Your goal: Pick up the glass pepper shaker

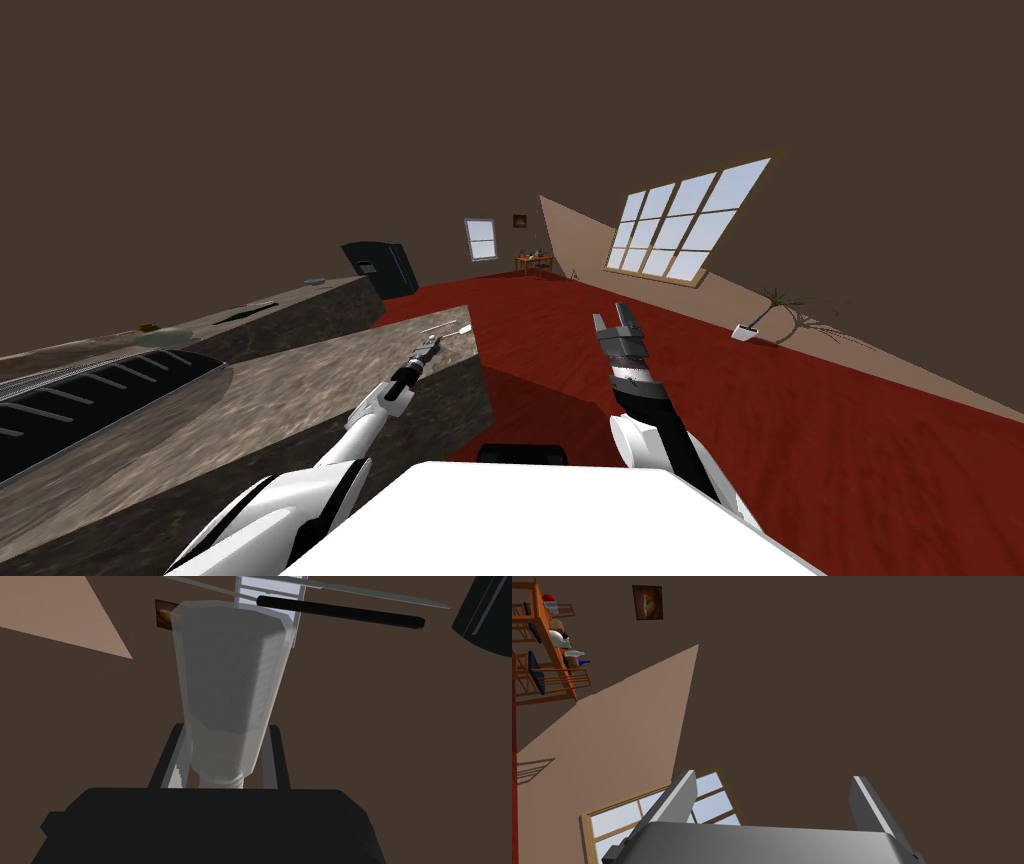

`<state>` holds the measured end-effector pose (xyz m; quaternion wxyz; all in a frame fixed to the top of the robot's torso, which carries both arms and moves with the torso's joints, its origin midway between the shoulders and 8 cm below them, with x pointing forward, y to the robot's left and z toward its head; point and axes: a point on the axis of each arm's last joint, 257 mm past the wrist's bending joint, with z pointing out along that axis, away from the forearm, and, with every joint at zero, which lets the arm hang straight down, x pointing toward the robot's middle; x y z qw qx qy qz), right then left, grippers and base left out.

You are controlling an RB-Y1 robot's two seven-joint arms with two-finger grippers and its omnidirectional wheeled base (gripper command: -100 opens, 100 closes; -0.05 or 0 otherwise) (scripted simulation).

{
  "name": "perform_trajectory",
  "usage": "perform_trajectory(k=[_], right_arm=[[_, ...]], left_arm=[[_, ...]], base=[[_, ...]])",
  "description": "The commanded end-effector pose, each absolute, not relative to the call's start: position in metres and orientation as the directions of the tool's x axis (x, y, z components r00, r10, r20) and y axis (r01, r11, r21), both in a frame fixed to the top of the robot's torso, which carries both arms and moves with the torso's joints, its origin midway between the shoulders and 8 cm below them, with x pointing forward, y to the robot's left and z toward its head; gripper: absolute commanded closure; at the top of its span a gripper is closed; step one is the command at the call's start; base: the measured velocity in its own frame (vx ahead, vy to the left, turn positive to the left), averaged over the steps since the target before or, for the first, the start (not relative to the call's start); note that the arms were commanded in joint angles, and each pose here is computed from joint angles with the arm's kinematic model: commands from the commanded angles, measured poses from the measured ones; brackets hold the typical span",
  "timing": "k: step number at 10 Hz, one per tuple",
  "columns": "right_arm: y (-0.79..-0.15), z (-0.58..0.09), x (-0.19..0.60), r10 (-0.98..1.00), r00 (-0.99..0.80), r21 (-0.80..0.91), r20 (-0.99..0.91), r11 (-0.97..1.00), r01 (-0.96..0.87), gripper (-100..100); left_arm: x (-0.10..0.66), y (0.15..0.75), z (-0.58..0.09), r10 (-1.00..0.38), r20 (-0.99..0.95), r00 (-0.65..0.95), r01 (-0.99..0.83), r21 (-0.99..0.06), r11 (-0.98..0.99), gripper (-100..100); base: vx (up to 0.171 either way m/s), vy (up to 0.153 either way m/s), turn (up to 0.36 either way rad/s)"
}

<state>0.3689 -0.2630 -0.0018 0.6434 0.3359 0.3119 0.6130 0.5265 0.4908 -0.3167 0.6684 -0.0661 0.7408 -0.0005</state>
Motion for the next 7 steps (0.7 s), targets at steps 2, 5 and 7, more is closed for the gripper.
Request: perform_trajectory(k=[2, 5, 7], right_arm=[[-0.263, -0.002, 0.369, 0.998, 0.054, 0.815, 0.010, 0.023, -0.579, 0], [-0.263, -0.002, 0.369, 0.998, 0.054, 0.815, 0.010, 0.023, -0.579, 0], [-0.263, -0.002, 0.369, 0.999, 0.054, 0.815, 0.011, 0.023, -0.579, 0]], left_arm=[[0.510, 0.482, -0.326, -0.097, -0.990, -0.107, -0.087, -0.088, 0.992, 100], [0.490, 0.476, -0.339, -0.102, -0.986, -0.129, -0.091, -0.091, 0.992, 100], [0.482, 0.468, -0.345, -0.112, -0.984, -0.138, -0.092, -0.099, 0.991, 100]], base=[[0.063, 0.026, 0.023], [0.058, 0.023, 0.012], [0.023, 0.009, 0.016]])
